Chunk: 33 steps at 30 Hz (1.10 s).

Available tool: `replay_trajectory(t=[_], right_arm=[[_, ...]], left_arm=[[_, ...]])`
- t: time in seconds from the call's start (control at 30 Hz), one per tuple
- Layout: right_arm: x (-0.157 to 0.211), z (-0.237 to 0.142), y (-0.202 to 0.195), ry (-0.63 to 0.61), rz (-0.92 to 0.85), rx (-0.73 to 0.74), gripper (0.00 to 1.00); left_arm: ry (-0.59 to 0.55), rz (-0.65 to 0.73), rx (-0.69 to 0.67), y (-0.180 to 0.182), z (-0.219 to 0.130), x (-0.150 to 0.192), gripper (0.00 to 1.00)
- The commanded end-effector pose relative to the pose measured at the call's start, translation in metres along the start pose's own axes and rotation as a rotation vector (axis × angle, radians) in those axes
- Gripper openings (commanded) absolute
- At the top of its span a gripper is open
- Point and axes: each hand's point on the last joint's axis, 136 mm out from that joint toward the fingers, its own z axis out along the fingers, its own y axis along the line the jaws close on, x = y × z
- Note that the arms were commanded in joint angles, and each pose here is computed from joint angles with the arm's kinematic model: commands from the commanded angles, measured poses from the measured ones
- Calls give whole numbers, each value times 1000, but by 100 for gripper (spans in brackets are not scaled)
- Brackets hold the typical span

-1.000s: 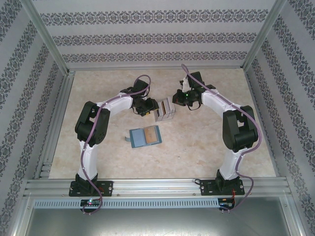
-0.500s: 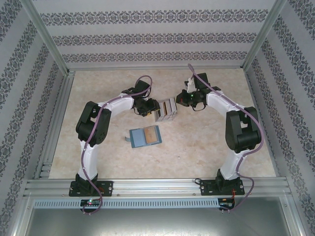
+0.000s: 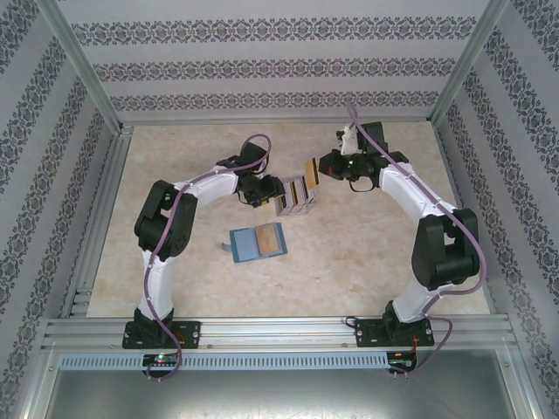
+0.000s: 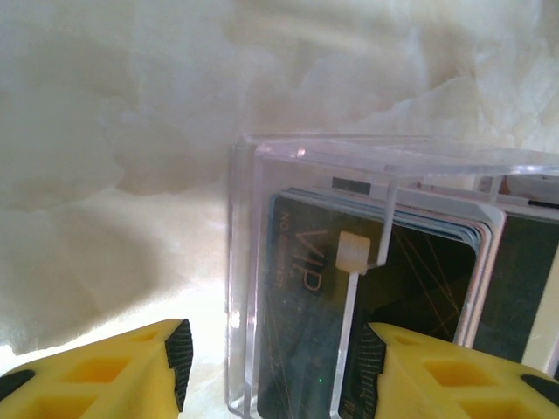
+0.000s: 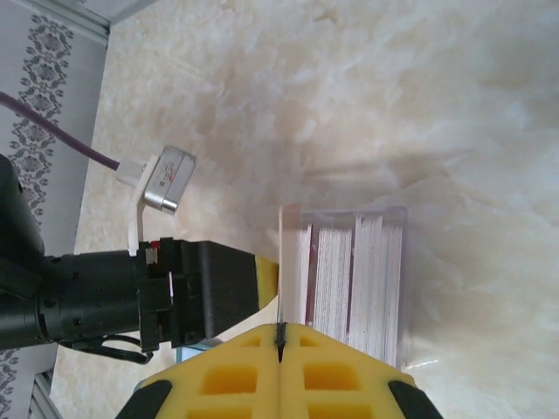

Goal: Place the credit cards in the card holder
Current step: Pick up the credit card from the storage box, then insert the credit card into the card slot.

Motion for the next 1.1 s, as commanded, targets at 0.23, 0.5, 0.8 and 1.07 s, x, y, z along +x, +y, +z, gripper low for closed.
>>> replay_trajectory(t=[0.23, 0.5, 0.8, 1.07], right_arm=[[9, -18, 21, 5, 20, -161, 1], [20, -28, 52, 38, 64, -385, 1], [18, -32, 67, 47, 100, -493, 1], [19, -30, 67, 52, 108, -503, 1]], left_arm=[[-112, 115, 329, -86, -79, 1, 59], [-46, 126, 615, -125, -96, 18, 60], [-24, 118, 716, -140, -102, 19, 56], [-18, 131, 716, -142, -107, 23, 19]])
